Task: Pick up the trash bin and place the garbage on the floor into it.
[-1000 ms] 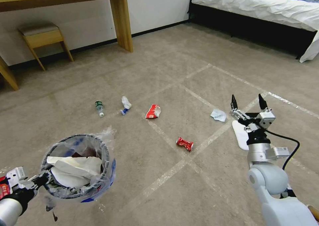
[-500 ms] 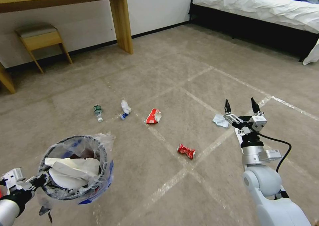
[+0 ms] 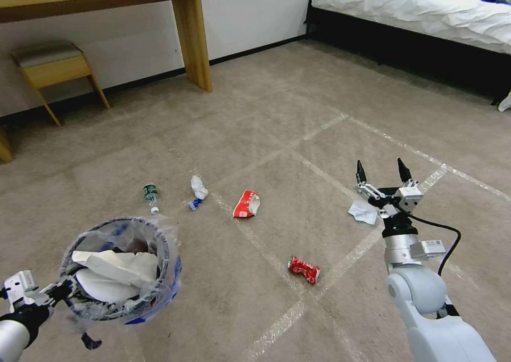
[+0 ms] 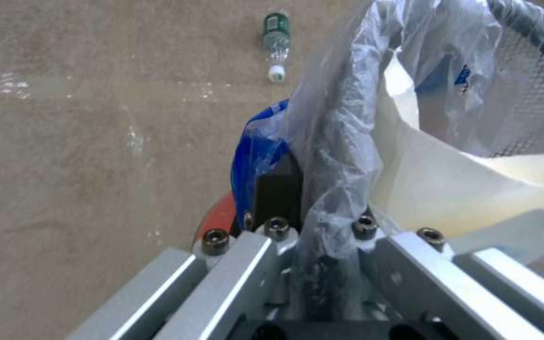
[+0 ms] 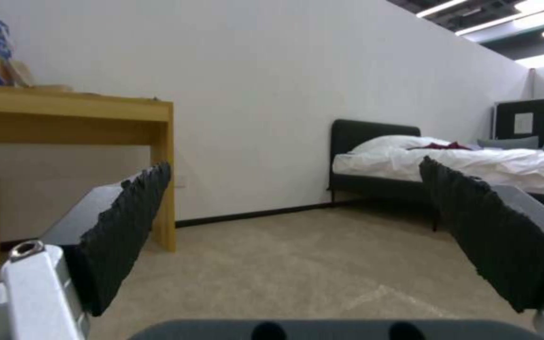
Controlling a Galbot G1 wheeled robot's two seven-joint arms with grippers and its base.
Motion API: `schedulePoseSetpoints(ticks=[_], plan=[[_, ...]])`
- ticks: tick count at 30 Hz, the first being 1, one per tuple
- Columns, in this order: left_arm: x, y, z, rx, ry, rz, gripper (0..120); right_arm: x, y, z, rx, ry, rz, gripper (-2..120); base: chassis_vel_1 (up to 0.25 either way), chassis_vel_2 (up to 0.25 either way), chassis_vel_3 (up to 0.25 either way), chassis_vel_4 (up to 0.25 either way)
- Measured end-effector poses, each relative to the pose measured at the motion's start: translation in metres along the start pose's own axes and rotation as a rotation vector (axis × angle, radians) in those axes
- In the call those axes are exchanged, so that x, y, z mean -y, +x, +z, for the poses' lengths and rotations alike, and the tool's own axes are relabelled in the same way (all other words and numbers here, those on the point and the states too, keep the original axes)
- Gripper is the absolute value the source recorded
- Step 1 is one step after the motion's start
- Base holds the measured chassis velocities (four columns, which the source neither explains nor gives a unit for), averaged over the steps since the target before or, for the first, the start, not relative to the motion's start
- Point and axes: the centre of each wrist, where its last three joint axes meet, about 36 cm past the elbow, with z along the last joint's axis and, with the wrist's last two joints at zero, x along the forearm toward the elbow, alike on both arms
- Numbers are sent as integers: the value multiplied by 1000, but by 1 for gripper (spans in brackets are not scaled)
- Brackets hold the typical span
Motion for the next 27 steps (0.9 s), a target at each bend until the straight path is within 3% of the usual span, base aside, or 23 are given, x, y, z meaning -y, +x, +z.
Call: schedulePoseSetpoints(ticks=[12, 20, 23, 27], plan=[[-8, 3, 0, 0, 2, -23, 1, 15, -8, -5, -43, 85, -58, 100, 0, 0, 0, 0], [-11, 7, -1, 1, 2, -29, 1, 14, -15, -11, -271, 142, -175, 100, 0, 0, 0, 0], [-12, 8, 3, -8, 2, -37, 1, 9, -24, -10, -476, 148, -271, 100, 0, 0, 0, 0], [-11, 8, 5, -10, 3, -37, 1, 12, -30, -10, -613, 177, -374, 100, 0, 0, 0, 0]])
